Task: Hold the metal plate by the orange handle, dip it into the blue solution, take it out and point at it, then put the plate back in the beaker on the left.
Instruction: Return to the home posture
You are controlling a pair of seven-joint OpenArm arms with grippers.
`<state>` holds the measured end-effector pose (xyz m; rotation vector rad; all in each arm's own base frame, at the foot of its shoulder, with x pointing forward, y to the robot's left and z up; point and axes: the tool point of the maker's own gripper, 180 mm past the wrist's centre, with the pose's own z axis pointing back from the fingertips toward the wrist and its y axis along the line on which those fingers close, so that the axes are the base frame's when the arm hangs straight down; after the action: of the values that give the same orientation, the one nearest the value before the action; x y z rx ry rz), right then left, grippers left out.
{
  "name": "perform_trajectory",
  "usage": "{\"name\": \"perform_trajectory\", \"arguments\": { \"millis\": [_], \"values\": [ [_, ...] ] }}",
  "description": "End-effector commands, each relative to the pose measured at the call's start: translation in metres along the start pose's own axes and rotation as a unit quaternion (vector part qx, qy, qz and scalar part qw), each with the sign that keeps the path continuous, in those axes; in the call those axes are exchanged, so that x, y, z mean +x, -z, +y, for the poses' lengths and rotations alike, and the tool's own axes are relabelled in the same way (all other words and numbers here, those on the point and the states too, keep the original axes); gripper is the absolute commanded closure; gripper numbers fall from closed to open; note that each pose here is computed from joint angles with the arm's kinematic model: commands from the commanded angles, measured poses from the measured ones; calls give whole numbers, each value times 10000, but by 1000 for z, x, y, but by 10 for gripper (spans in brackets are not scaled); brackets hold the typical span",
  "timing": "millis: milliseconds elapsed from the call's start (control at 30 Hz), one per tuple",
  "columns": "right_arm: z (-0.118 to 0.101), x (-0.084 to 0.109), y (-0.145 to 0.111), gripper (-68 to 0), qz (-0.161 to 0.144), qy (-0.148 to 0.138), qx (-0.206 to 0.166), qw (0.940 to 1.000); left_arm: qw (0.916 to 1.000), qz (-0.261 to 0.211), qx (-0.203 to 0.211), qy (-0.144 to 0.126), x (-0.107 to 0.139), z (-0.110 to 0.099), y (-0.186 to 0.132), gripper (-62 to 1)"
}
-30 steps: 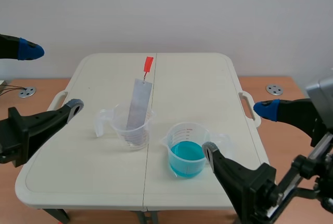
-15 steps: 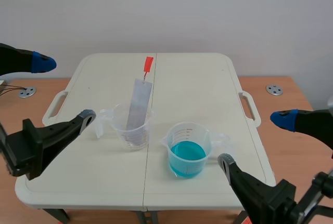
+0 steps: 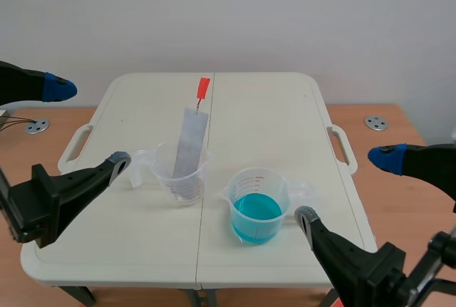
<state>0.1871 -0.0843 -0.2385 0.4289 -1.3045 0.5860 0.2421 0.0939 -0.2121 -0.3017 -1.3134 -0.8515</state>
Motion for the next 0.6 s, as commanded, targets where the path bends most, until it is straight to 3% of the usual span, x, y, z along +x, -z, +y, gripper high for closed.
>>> {"name": "perform_trajectory", "arguments": {
  "millis": [0,567],
  "values": [
    [2,12,0,-663,-154,-38,44,9999,9999,-128,5,6,7,0,0,-623],
    [1,10,1,-663,-85,-49,42,9999,9999,-128,5,6,7,0,0,-623]
  ]
}}
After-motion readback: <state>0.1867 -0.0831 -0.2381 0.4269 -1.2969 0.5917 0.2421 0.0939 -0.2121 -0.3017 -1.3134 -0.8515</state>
